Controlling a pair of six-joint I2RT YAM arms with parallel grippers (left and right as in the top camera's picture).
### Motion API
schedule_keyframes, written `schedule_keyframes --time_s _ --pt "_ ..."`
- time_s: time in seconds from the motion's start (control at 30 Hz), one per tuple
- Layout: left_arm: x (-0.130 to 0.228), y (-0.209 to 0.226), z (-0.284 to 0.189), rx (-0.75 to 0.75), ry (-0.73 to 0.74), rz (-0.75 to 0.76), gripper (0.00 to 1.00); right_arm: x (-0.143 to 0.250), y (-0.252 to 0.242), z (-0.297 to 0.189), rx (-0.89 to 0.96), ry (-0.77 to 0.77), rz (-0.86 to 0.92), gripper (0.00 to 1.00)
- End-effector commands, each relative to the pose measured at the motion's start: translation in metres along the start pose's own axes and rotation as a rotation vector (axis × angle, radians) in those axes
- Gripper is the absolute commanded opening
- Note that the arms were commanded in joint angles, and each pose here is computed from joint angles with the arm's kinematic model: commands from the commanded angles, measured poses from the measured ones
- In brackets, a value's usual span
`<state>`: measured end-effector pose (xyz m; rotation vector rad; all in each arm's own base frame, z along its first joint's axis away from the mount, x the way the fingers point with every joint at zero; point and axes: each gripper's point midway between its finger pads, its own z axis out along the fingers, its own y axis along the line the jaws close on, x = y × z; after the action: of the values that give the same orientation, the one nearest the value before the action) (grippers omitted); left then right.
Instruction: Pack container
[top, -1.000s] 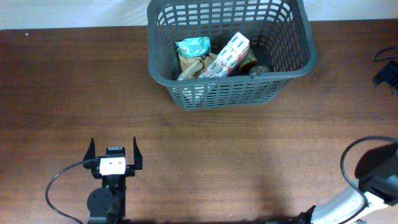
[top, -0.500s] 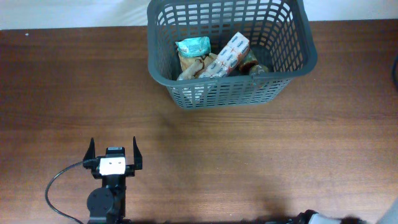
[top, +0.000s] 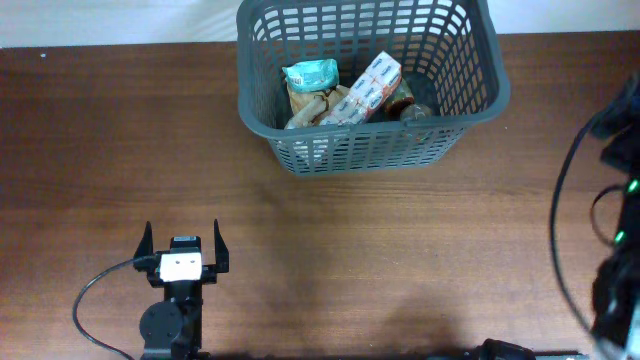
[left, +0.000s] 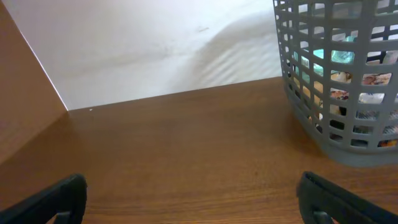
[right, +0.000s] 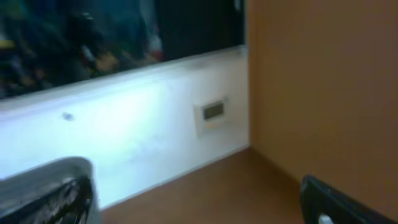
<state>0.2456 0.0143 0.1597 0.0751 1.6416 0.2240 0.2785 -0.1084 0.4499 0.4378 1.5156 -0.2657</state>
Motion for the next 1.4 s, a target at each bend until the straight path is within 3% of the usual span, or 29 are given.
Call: schedule_keyframes --time_s 0.0,0.57,0.97,1.37 --pt "0.001 0.004 0.0 -0.021 0.001 -0.002 0.99 0.001 0.01 -0.022 -0.055 -0.062 0.007 0.99" --pt "0.001 0.004 0.0 -0.021 0.001 -0.002 0.99 0.033 0.024 -0.099 -0.243 -0.21 0.065 0.99" --pt "0.001 0.004 0.0 -0.021 0.001 -0.002 0.99 0.076 0.013 -0.114 -0.258 -0.354 0.111 0.99" --pt "0.001 0.004 0.0 -0.021 0.001 -0.002 0.99 0.097 0.013 -0.114 -0.271 -0.359 0.115 0.99"
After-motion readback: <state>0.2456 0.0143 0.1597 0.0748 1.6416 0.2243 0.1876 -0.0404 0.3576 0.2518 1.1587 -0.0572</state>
